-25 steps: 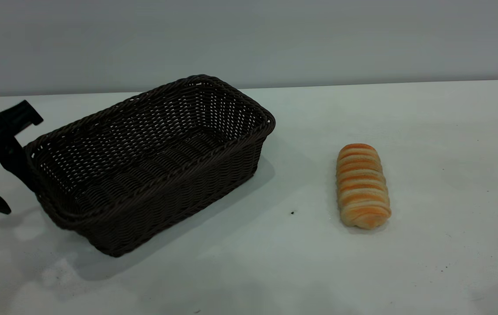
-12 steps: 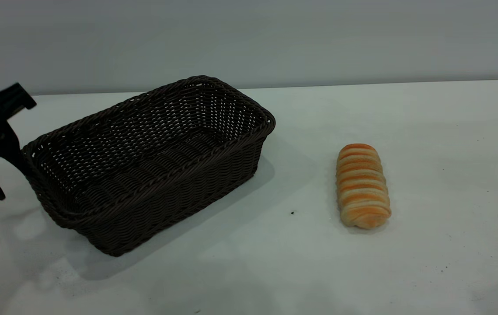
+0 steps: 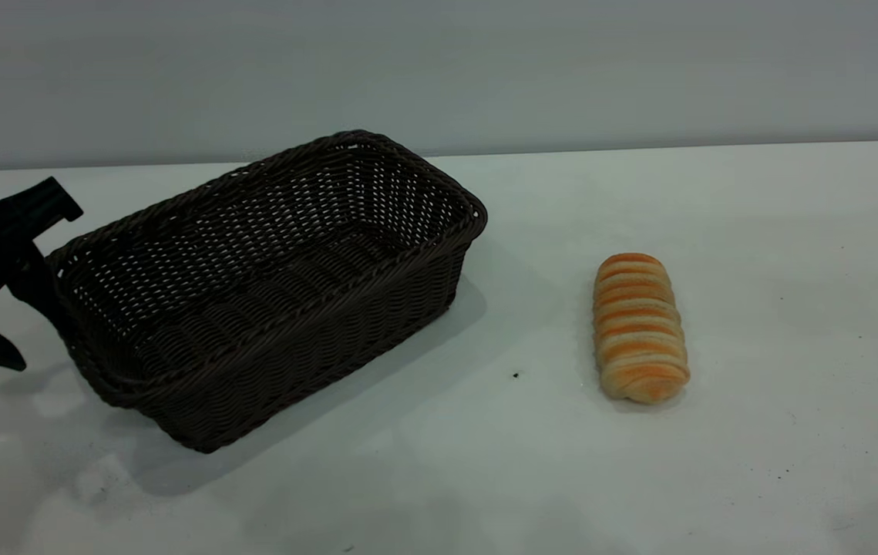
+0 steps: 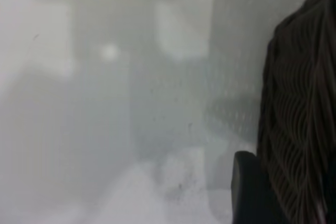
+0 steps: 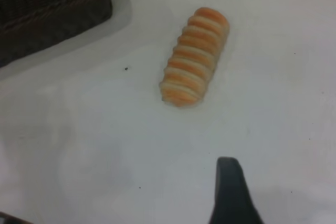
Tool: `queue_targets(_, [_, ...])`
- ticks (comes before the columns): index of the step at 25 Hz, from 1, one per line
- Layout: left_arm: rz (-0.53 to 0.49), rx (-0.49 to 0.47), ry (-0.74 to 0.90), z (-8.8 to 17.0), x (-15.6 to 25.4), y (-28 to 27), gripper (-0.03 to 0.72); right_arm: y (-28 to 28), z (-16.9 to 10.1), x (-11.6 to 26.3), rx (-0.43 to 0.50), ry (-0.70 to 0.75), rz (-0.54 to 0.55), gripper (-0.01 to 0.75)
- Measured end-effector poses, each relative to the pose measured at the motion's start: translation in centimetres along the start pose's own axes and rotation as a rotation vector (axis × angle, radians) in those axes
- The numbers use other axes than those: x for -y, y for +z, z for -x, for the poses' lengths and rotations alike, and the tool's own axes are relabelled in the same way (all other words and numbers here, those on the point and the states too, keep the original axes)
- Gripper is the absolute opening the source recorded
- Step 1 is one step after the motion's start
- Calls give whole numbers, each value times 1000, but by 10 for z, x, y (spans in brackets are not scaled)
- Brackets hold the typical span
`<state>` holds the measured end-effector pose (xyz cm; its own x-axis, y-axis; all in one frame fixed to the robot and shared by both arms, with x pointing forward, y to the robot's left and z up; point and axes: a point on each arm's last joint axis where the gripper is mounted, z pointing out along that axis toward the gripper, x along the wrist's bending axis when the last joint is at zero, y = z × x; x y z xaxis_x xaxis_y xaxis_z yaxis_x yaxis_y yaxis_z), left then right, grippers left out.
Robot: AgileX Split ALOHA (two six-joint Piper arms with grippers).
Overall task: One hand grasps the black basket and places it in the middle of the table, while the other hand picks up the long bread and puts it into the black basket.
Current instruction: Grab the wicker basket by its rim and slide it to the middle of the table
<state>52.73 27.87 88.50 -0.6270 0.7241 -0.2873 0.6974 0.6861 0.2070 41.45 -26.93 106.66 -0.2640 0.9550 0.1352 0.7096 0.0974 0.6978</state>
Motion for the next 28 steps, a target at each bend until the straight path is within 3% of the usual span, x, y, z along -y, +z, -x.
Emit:
queue_targets(18, [66,83,78,19,3,-13,410,0,0,0,-2,-3,-2,473])
queue_targets(28, [69,79,78,18,2,-6,406,0,0,0,-2,-3,-2,473])
